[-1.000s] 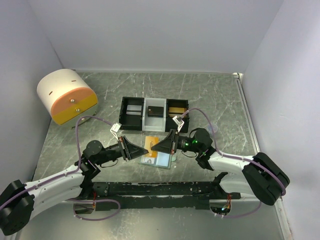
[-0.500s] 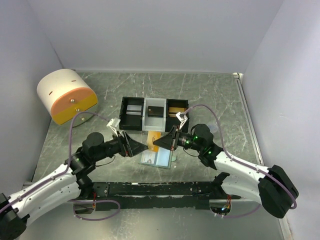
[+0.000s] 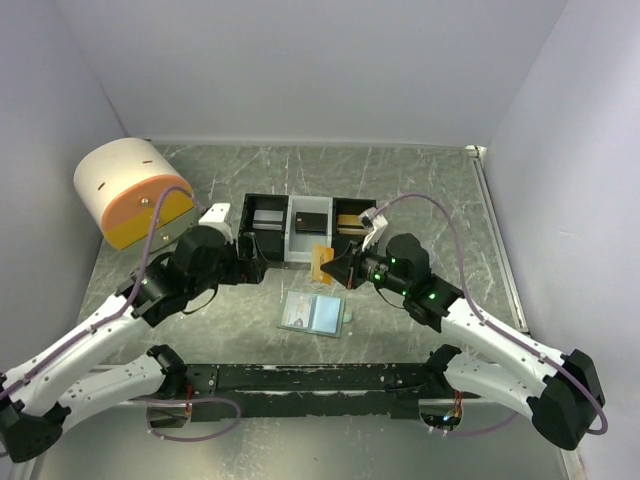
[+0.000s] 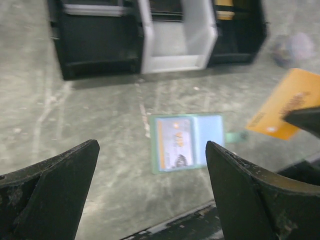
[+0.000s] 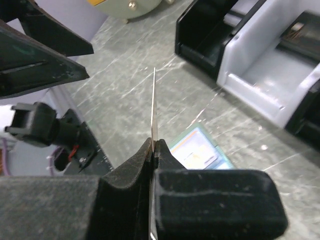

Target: Take the credit cards out of the card holder

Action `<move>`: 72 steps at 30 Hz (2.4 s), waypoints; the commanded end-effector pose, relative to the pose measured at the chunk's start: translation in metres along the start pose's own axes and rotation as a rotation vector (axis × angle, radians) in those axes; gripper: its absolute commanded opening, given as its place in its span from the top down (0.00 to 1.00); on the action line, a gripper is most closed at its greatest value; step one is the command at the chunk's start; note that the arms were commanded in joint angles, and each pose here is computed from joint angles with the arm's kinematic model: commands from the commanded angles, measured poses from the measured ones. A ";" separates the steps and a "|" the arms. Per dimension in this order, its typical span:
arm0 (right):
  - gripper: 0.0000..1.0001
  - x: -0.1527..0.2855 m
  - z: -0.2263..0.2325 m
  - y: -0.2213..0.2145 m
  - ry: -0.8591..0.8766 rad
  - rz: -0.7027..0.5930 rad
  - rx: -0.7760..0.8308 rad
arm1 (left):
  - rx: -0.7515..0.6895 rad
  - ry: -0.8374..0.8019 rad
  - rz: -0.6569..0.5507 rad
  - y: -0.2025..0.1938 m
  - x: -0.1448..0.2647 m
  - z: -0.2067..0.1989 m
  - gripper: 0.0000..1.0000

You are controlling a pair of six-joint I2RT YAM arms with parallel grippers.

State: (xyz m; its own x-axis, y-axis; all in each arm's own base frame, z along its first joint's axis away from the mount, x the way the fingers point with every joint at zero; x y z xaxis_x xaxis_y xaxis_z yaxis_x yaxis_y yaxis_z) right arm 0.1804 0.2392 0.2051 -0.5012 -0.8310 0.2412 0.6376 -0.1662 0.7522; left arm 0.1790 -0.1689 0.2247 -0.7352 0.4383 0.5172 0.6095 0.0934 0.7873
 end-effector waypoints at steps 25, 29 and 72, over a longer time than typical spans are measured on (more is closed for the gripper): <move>1.00 0.007 -0.081 0.096 -0.576 0.031 0.749 | -0.035 0.422 -0.113 0.039 0.017 0.106 0.03; 1.00 0.010 -0.092 0.106 -0.582 0.044 0.823 | -0.035 0.404 -0.171 0.041 0.023 0.105 0.00; 0.98 -0.071 -0.221 0.088 -0.670 0.599 1.214 | -0.030 0.434 -0.190 0.044 0.032 0.107 0.01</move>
State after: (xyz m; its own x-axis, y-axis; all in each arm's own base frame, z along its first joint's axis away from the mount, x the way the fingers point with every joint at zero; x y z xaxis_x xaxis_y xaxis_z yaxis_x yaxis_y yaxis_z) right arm 0.3849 0.1678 0.1176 -0.6960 -0.2000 0.6896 0.1744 0.8846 0.4325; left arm 0.2138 -0.0573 0.2353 -0.8832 0.0116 0.4689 0.4676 0.0998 0.8783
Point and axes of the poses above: each gripper's point midway between its finger pads, its own x axis back along the fingers, its own z axis along the line the jaws close on, y = z × x, the point moved 4 cm from there along x, back along the fingers, and after that the axes turned 5 degrees about -x, right-handed, at the moved point
